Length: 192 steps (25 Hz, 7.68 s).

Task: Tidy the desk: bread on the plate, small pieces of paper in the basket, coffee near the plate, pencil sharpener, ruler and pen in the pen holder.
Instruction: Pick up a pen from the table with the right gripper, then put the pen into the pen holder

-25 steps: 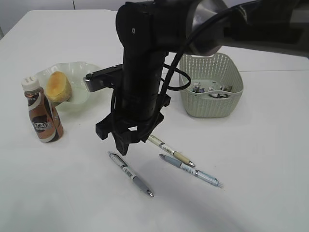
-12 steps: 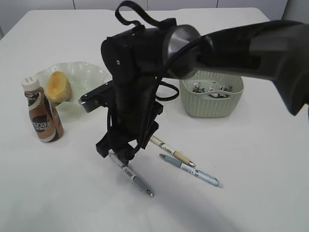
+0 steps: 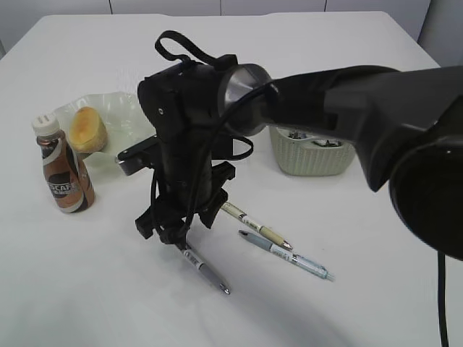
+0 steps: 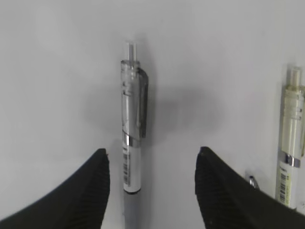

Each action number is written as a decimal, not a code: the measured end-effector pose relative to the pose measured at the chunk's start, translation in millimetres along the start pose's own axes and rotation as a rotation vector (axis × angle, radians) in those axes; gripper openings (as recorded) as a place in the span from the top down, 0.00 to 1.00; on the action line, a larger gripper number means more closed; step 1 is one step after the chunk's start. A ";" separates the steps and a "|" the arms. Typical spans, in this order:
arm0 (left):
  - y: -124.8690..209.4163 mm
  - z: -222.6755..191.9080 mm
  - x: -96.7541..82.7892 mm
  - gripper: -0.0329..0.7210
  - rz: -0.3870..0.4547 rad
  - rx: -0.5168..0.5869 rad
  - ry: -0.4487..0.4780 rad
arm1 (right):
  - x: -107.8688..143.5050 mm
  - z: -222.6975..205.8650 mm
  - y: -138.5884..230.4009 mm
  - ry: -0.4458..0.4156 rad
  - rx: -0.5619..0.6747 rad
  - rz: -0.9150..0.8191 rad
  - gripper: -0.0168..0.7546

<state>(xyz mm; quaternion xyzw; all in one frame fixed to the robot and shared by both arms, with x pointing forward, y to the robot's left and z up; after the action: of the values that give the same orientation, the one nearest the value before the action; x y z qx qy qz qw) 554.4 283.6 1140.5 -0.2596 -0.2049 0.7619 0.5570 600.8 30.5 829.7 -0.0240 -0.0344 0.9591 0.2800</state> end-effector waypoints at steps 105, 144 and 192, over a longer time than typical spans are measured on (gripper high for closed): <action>0.0 0.0 0.0 0.46 -0.002 0.000 0.000 | 16.7 37.1 26.8 0.017 0.017 -0.034 0.89; 1.9 0.0 -4.2 0.46 0.006 0.010 0.022 | -22.8 158.8 27.5 0.342 -1.078 0.061 0.89; 2.0 -2.2 -4.4 0.46 0.005 0.015 0.020 | -200.5 121.4 -77.9 0.576 -1.272 -0.142 0.89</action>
<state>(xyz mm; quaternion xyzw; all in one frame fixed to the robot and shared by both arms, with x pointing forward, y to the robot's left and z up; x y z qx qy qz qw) 555.4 278.8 1138.3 -0.2635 -0.1930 0.7622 0.5590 803.4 -18.4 962.2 -0.4340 -0.5147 0.6877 0.2716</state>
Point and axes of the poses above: a point on each arm's last joint axis where the gripper is mounted, z pointing back along that axis away from the gripper, x along the wrist's bending axis when the last joint is at zero, y = z × x, the point moved 10 cm from there along -z, pointing out along that axis toward the gripper, and after that the axes turned 15 degrees about z, right-handed, at the moved point
